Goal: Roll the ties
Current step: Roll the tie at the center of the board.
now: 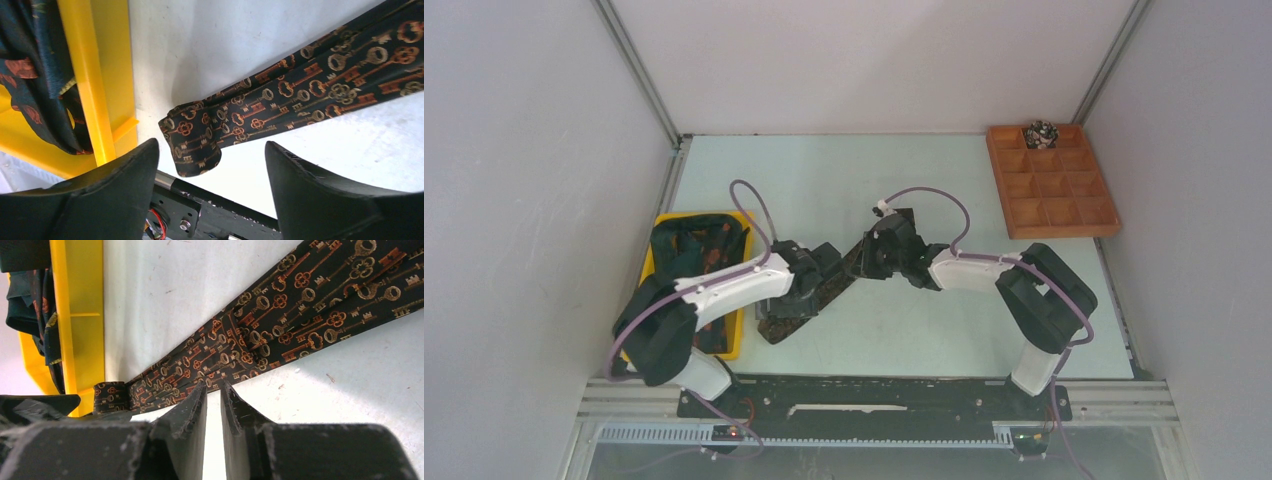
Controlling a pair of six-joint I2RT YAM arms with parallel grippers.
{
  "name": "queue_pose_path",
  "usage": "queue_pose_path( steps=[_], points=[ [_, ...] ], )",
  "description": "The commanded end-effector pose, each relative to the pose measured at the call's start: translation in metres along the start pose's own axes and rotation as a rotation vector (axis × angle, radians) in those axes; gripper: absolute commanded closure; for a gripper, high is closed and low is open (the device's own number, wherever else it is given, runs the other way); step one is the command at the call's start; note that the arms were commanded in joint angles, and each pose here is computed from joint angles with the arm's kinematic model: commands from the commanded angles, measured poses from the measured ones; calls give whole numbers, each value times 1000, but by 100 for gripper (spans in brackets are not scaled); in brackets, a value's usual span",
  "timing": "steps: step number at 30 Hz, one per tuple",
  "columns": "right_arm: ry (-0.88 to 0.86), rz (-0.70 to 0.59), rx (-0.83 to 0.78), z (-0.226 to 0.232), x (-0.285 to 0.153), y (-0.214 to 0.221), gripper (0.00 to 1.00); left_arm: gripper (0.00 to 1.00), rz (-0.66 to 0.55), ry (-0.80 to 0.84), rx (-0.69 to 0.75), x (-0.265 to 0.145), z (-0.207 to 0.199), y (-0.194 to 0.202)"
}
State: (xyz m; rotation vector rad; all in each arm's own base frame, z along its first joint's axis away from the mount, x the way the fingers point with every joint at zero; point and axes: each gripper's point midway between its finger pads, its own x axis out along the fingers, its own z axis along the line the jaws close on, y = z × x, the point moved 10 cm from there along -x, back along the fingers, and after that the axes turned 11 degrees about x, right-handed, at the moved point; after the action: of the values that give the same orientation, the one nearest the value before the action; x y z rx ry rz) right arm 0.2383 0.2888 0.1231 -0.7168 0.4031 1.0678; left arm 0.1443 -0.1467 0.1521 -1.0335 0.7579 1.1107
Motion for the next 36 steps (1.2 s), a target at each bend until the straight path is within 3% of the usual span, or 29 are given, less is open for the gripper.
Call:
queue_pose_path(
  steps=[1,7,18,30,36],
  points=[
    [-81,-71,-53,23,-12,-5,80,6,-121,42,-84,-18,17,0],
    [-183,-35,-119,45,-16,8,79,3,-228,95,-199,-28,46,18],
    [-393,263,-270,105,8,58,79,13,-383,239,-443,-24,78,50],
    [-423,463,-292,133,35,100,85,36,-367,273,-599,-7,80,68],
    [-408,495,-303,140,48,108,88,40,-379,288,-602,-9,81,68]
  ],
)
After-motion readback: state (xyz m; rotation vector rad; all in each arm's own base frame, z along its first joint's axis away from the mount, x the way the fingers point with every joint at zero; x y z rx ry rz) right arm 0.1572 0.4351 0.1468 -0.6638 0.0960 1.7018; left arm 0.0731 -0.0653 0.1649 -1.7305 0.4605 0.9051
